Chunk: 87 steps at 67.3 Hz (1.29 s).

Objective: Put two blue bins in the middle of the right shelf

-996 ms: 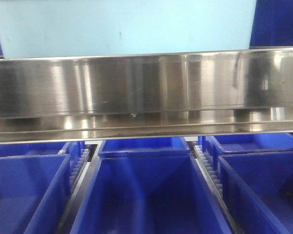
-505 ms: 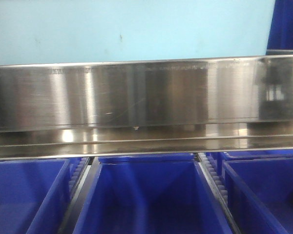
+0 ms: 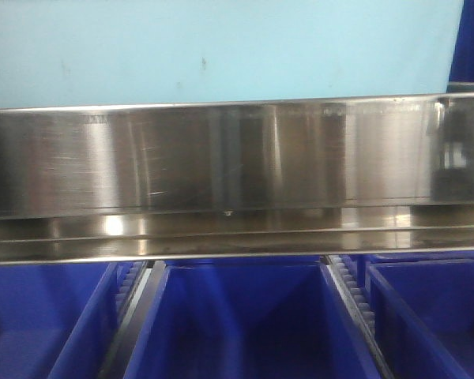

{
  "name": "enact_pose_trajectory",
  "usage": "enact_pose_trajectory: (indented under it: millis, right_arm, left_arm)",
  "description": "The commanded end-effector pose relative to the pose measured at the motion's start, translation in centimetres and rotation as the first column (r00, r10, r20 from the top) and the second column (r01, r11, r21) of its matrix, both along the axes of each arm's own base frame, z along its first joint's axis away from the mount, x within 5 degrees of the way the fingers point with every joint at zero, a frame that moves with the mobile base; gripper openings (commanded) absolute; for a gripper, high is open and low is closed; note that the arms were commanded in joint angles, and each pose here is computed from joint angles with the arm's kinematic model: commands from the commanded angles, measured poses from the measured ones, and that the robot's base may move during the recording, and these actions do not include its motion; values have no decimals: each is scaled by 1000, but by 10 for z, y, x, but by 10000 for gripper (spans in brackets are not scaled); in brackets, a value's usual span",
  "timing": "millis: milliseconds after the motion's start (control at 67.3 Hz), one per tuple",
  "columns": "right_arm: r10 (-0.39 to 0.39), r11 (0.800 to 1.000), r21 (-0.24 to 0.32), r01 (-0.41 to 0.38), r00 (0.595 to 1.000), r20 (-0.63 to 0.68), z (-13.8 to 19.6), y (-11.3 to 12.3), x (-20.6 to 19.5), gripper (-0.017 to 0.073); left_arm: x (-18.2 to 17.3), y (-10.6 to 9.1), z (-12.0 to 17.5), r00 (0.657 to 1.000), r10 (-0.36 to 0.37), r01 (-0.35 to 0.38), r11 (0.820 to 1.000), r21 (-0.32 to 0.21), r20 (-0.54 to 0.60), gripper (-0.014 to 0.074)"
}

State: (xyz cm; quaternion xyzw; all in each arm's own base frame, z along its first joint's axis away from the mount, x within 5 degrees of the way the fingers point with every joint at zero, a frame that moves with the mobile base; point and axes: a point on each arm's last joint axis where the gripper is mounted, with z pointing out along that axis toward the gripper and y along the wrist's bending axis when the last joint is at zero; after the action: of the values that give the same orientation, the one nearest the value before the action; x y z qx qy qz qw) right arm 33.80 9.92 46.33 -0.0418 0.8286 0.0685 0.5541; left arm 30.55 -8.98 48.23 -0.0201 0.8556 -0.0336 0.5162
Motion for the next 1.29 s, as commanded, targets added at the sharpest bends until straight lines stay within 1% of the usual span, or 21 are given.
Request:
enact_pose_trajectory:
  millis: [0, 877, 936, 996, 1100, 1144, 1204, 1219, 1234, 1263, 1278]
  right_arm:
    - [4, 1000, -27, -3, 997, 73, 11, -3, -2, -158]
    - [4, 1000, -27, -3, 997, 73, 11, -3, -2, -158]
    - [4, 1000, -27, -3, 997, 73, 11, -3, -2, -158]
    - [1, 1000, -31, 1, 998, 56, 9, -3, -2, -157]
    - [-39, 999, 11, 39, 999, -30, 7, -3, -10, -141]
    - [-54, 998, 28, 55, 997, -48, 9, -2, -16, -141]
    - [-92, 995, 38, 94, 994, -53, 11, 1, -22, -141]
    - [-91, 995, 39, 93, 995, -49, 12, 2, -24, -141]
    - [-100, 994, 35, 101, 994, -44, 13, 3, -25, -141]
    - [-116, 993, 28, 116, 993, -28, 16, 5, -29, -141]
    - [-125, 992, 21, 126, 992, -26, 16, 6, -30, -141]
  left_arm:
    - [-5, 2, 12, 998, -11, 11, 1000, -1, 70, -111]
    - [-4, 2, 12, 997, -11, 11, 1000, -1, 71, -111]
    - [-4, 1, 13, 996, -16, 16, 1000, -2, 87, -111]
    - [-3, 1, 13, 996, -16, 17, 1000, -4, 84, -111]
    - [-4, -2, 13, 996, -29, 30, 999, -13, 80, -111]
    - [-6, -5, 13, 996, -38, 40, 999, -13, 83, -111]
    - [-9, -10, 13, 996, -48, 49, 999, -10, 76, -111]
    - [-9, -11, 13, 996, -45, 46, 999, -8, 73, -111]
    - [-10, -11, 12, 997, -41, 42, 999, -10, 70, -111]
    - [-11, -14, 12, 997, -35, 34, 999, 4, 72, -111]
    - [-11, -14, 12, 997, -29, 29, 1000, -1, 73, -111]
